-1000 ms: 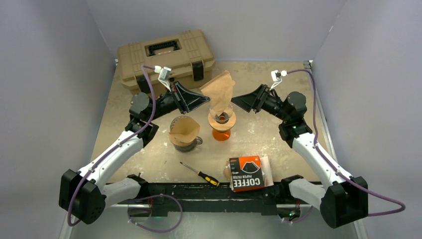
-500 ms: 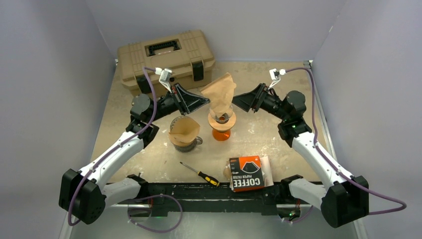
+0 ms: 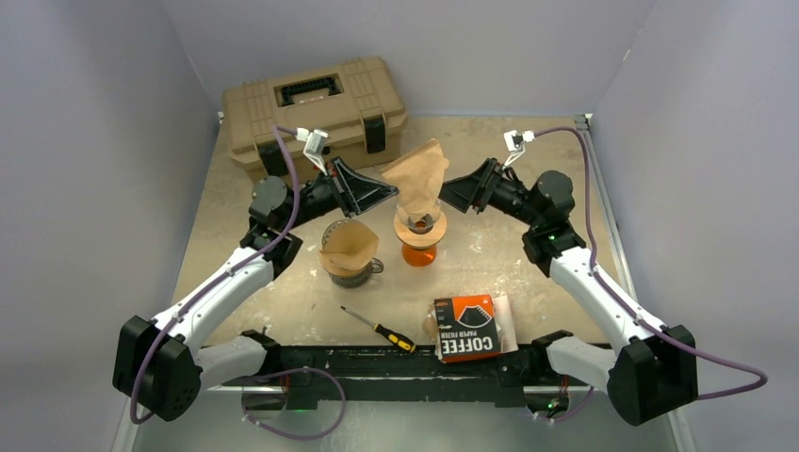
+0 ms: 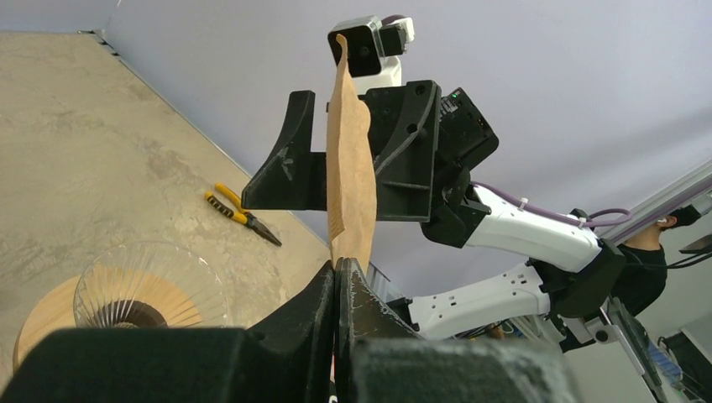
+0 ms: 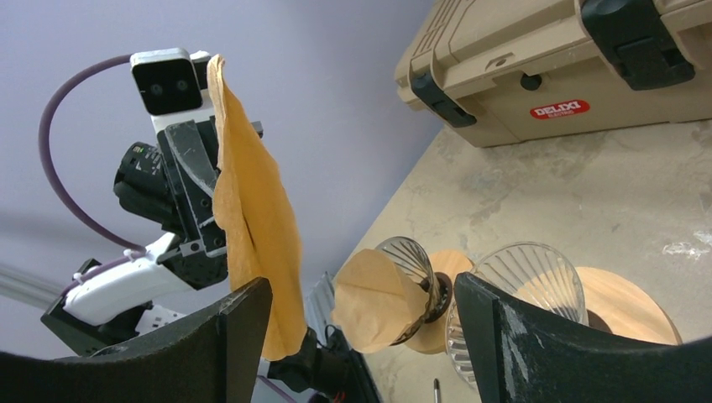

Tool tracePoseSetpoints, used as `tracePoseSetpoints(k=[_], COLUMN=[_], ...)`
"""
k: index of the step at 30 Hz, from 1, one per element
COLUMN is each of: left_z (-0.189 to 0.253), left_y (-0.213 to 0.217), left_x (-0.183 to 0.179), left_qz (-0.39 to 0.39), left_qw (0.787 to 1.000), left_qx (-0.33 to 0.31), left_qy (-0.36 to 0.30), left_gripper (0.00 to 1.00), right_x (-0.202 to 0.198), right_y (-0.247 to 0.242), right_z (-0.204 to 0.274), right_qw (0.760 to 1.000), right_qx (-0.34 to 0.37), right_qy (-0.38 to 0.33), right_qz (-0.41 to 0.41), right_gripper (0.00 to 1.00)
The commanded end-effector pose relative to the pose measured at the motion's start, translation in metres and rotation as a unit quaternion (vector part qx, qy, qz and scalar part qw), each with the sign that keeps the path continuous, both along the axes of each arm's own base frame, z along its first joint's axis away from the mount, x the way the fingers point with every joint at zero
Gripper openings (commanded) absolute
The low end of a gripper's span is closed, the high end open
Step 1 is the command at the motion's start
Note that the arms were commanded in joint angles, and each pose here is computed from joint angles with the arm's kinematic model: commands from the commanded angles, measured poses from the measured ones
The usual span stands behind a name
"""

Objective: Place the coffee filter in the dripper
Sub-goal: Place the coffee filter in the coffee dripper.

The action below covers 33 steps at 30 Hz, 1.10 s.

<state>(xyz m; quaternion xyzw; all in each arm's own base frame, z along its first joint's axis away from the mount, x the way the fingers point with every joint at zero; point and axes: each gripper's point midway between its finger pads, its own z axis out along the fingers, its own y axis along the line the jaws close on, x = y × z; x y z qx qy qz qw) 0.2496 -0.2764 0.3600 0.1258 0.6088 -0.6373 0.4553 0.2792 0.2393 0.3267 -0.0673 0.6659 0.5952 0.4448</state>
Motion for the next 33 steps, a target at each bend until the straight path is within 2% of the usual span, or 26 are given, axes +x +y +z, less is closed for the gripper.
tracePoseSetpoints(k=[1, 8, 12, 21, 25, 27, 29, 33], left_z=[0.001, -0.005, -0.007, -0.003, -0.005, -0.007, -0.007, -0.005], left_y=[0.000, -0.004, -0.005, -0.005, -0.005, -0.006, -0.006, -0.004], left_x=[0.000, 0.003, 0.004, -0.001, -0.002, -0.003, -0.003, -0.001], left_qz=[-0.004, -0.012, -0.017, -0.025, -0.027, -0.029, -0.030, -0.019], left_qw=[1.000, 1.000, 1.000, 1.000, 1.000, 0.999, 0.999, 1.000], left_qx=[-0.006, -0.006, -0.011, -0.016, -0.012, -0.010, -0.008, 0.009], left_qy=[-0.014, -0.003, 0.002, -0.012, -0.011, -0.010, -0.009, -0.018], left_gripper=[0.00, 0.00, 0.00, 0.00, 0.00, 0.06, 0.19, 0.48], right_x=[-0.012, -0.022, -0.024, -0.016, -0.012, -0.011, -0.010, -0.009], right_y=[0.007, 0.017, 0.022, 0.023, 0.020, 0.018, 0.018, 0.014], right_z=[0.039, 0.047, 0.047, 0.044, 0.044, 0.045, 0.047, 0.051], right_qw=[0.997, 0.995, 0.994, 0.996, 0.997, 0.997, 0.997, 0.996], right_qx=[0.019, 0.028, 0.028, 0.018, 0.009, 0.004, 0.000, -0.011], right_qy=[-0.064, -0.079, -0.081, -0.075, -0.075, -0.077, -0.080, -0.088], right_qz=[0.026, 0.055, 0.064, 0.046, 0.027, 0.020, 0.017, 0.002], right_gripper=[0.82, 0.71, 0.61, 0.32, 0.16, 0.08, 0.00, 0.00])
